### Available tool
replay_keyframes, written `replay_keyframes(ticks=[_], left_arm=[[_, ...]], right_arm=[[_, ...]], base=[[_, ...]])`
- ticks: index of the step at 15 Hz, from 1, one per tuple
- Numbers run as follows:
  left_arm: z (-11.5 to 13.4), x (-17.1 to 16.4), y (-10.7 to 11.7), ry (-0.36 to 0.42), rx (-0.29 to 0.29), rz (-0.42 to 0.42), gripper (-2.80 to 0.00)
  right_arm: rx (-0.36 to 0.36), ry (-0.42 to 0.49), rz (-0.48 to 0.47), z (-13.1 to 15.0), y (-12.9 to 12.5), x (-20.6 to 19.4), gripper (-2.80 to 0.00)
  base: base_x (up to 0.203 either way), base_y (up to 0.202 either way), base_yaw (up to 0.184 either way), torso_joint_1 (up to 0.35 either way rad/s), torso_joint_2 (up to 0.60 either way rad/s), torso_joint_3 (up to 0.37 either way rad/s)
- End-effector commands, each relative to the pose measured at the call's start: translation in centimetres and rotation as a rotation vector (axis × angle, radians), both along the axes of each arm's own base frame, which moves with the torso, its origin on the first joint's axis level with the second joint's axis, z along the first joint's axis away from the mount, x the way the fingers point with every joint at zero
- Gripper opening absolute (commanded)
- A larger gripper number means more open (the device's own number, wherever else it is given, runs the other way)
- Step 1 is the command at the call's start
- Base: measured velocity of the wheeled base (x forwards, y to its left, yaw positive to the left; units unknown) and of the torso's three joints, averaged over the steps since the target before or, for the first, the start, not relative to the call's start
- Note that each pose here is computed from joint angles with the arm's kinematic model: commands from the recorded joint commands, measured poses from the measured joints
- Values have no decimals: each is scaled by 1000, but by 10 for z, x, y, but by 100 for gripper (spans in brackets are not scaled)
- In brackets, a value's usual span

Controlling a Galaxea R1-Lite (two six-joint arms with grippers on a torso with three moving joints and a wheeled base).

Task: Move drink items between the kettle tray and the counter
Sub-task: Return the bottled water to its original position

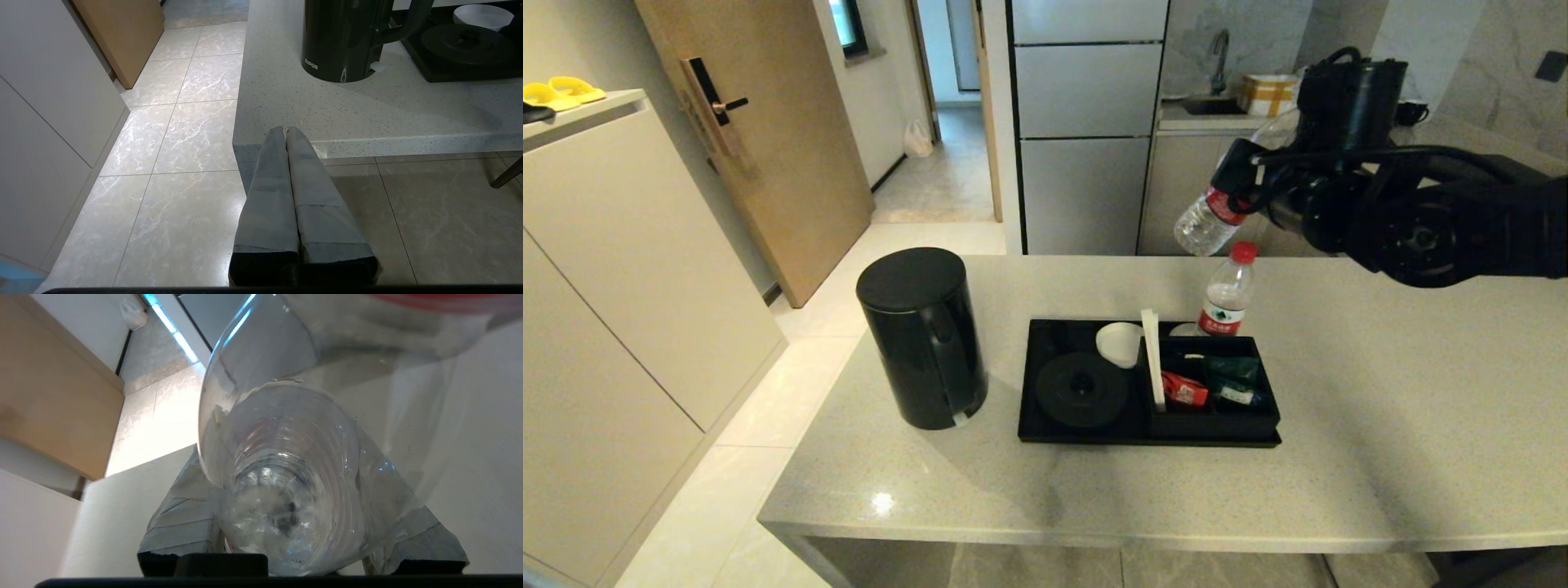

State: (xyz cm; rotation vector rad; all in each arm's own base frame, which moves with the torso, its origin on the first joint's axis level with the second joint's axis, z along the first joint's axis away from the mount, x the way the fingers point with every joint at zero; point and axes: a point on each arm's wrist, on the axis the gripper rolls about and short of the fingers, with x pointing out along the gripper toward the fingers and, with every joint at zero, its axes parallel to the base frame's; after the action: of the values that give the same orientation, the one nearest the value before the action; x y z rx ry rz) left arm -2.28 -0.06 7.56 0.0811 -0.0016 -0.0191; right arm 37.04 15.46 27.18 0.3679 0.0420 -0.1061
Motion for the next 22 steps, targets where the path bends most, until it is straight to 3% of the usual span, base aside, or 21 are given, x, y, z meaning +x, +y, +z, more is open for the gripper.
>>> replay_keyframes(ticks=[1,3,8,14,22], left_arm=[[0,0,0,-1,0,1,-280],[0,0,0,-1,0,0,-280],[0,0,0,0,0,0,-280],[0,0,0,-1,2,-1,-280],[0,0,0,-1,0,-1,-280]], right_arm=[[-67,40,18,-47,17,32,-280],[-102,41,28,-67,27,53,-280],[-165,21,40,-86,44,82,-280],[-318,111,53,-138,51,99,-280],[-364,175,67,-152,52,100,-280]], base=[[0,0,0,0,0,0],[0,0,0,0,0,0],[0,0,0,0,0,0],[0,0,0,0,0,0],[0,0,0,0,0,0]])
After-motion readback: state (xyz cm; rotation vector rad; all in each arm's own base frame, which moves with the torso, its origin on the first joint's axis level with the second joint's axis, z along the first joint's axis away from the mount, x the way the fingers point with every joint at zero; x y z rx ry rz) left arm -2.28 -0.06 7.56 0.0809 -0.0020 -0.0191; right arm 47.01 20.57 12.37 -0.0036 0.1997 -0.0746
